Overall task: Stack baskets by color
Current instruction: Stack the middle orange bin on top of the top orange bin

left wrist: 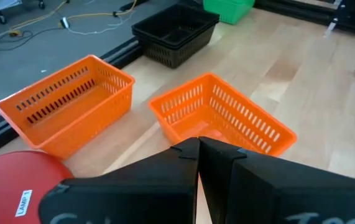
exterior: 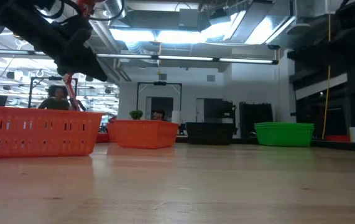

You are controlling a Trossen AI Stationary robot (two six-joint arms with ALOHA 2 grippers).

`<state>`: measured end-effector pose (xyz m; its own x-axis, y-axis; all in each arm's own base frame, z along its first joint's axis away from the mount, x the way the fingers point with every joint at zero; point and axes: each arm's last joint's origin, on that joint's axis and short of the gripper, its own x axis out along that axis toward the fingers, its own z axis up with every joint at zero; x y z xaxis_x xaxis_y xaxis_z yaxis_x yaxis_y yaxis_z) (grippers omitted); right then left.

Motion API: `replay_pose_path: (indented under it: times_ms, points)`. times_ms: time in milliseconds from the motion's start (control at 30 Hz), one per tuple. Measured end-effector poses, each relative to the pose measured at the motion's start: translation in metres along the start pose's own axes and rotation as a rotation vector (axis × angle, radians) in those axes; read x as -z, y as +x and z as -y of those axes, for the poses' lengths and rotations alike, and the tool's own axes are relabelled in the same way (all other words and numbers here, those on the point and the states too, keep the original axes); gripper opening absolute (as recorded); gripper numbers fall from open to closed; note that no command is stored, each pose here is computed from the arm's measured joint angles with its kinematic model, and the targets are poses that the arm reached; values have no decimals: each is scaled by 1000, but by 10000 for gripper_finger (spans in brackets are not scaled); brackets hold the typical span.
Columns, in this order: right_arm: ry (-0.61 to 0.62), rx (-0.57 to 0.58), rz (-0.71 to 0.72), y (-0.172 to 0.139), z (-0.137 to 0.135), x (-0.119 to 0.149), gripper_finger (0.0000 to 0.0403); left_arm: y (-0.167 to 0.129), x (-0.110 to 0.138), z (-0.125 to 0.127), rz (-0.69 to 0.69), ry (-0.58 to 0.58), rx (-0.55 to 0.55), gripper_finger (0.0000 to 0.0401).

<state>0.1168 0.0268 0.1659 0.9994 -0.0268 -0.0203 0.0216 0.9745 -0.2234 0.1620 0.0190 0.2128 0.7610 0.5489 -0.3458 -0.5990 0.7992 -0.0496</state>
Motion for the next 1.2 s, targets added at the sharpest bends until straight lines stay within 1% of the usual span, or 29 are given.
replay_pose_path:
  times_ms: [133,267,333,400,467,567,633,700,767,900,1000,1067,1200]
  points:
    - [-21,5,38,-7,3,-3,143,0,-2,0,13,-11,0,0]
    - [-79,15,49,-14,7,-3,143,0,-3,0,26,-19,3,0]
    - [-82,26,41,-17,9,-1,143,0,-4,0,36,-27,6,0]
    - [-59,3,40,-19,10,0,143,0,-5,1,44,-32,9,0]
    - [-30,-82,60,-20,9,-1,143,0,-6,1,50,-36,11,0]
    - [45,-247,61,-21,6,1,143,0,-5,1,46,-36,27,0]
    - [112,-307,69,-21,5,0,143,0,-5,4,24,-22,99,0]
    - [133,-336,74,-21,4,-1,143,3,-2,7,-12,2,167,0]
    - [135,-324,72,-21,5,-1,143,7,2,10,-54,21,197,0]
    - [105,-231,50,-21,7,1,143,16,11,15,-139,27,253,0]
    - [116,-227,50,-21,7,1,143,18,15,18,-198,51,283,0]
    - [111,-227,50,-20,7,1,143,16,9,21,-207,62,294,0]
    - [113,-227,50,-20,7,1,143,9,-12,29,-246,70,311,0]
